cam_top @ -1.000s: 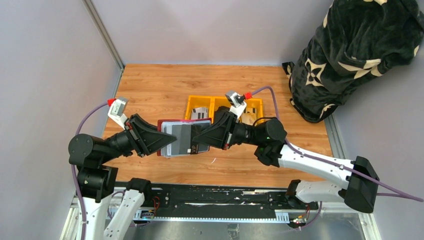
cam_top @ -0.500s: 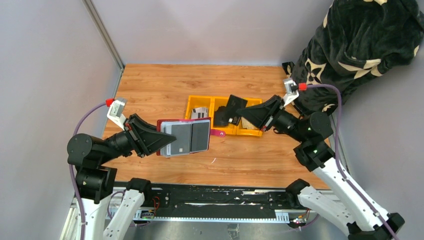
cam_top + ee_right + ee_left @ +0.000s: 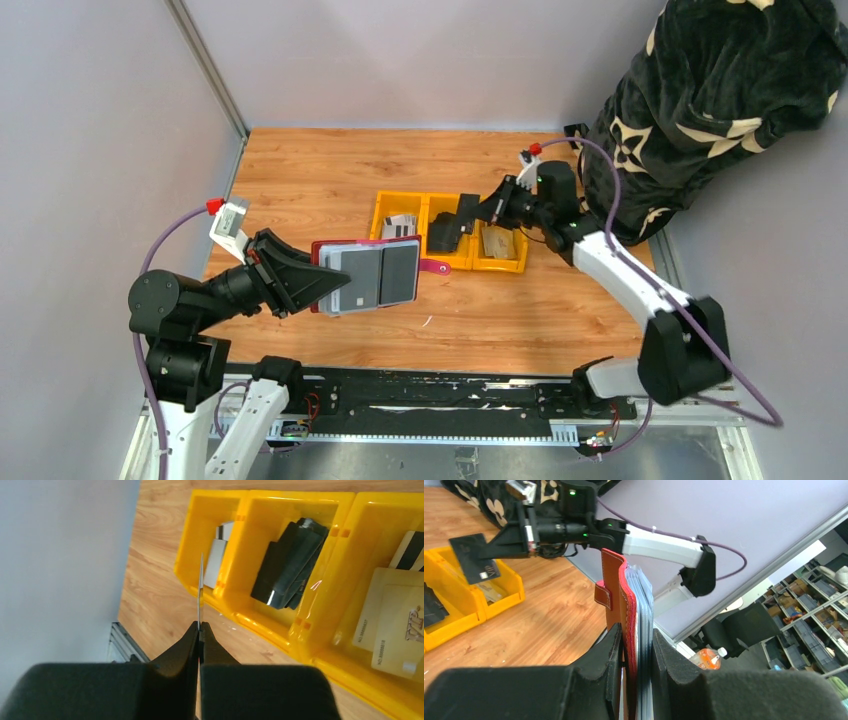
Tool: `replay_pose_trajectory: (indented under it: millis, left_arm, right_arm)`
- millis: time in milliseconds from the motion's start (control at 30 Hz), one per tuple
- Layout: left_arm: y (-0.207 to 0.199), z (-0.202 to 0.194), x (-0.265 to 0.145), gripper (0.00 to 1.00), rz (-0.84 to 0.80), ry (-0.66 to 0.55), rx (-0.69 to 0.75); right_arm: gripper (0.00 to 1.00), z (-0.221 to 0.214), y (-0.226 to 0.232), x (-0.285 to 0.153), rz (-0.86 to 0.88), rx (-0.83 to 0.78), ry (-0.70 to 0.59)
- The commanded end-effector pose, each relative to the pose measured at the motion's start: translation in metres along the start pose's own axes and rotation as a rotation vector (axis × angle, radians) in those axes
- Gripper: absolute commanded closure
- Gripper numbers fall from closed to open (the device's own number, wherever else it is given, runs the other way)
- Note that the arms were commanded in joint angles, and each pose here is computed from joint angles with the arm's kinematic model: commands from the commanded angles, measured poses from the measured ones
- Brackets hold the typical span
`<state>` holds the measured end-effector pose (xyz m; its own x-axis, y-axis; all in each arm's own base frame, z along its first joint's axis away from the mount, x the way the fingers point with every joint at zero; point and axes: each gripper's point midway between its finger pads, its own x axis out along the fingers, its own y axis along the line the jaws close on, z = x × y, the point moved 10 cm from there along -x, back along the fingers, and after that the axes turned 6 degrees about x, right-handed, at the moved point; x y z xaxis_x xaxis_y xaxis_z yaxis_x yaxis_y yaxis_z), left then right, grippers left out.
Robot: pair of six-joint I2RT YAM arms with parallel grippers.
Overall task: Take the credit cards out of the card holder
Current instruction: Place the credit card in the storage box.
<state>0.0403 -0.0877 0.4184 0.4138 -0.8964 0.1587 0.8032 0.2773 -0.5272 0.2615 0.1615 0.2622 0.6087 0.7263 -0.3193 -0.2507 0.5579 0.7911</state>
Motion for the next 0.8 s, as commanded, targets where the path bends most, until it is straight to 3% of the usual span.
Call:
replay_pose_trajectory:
  millis: [0, 233, 400, 700, 767]
  left_arm:
    - [-0.008, 0.006, -0.001, 1.00, -0.025, -0.018, 0.042]
    - [-0.007, 0.007, 0.000, 1.00, -0.030, -0.014, 0.039]
    - [-0.011, 0.008, -0.001, 1.00, -0.043, -0.018, 0.045]
    - [-0.012, 0.009, -0.001, 1.00, -0.044, -0.018, 0.044]
    - [-0.011, 0.008, -0.001, 1.00, -0.043, -0.018, 0.041]
  right_arm:
    - [1.00, 0.007, -0.002, 0.035, -0.086, -0.082, 0.034]
    - [1.00, -0.011, -0.016, 0.097, -0.265, -0.134, 0.183]
    - [1.00, -0.020, -0.025, 0.116, -0.430, -0.148, 0.213]
    - [1.00, -0.032, -0.046, 0.133, -0.461, -0.136, 0.239]
    - [0.96, -0.032, -0.048, 0.135, -0.483, -0.144, 0.245]
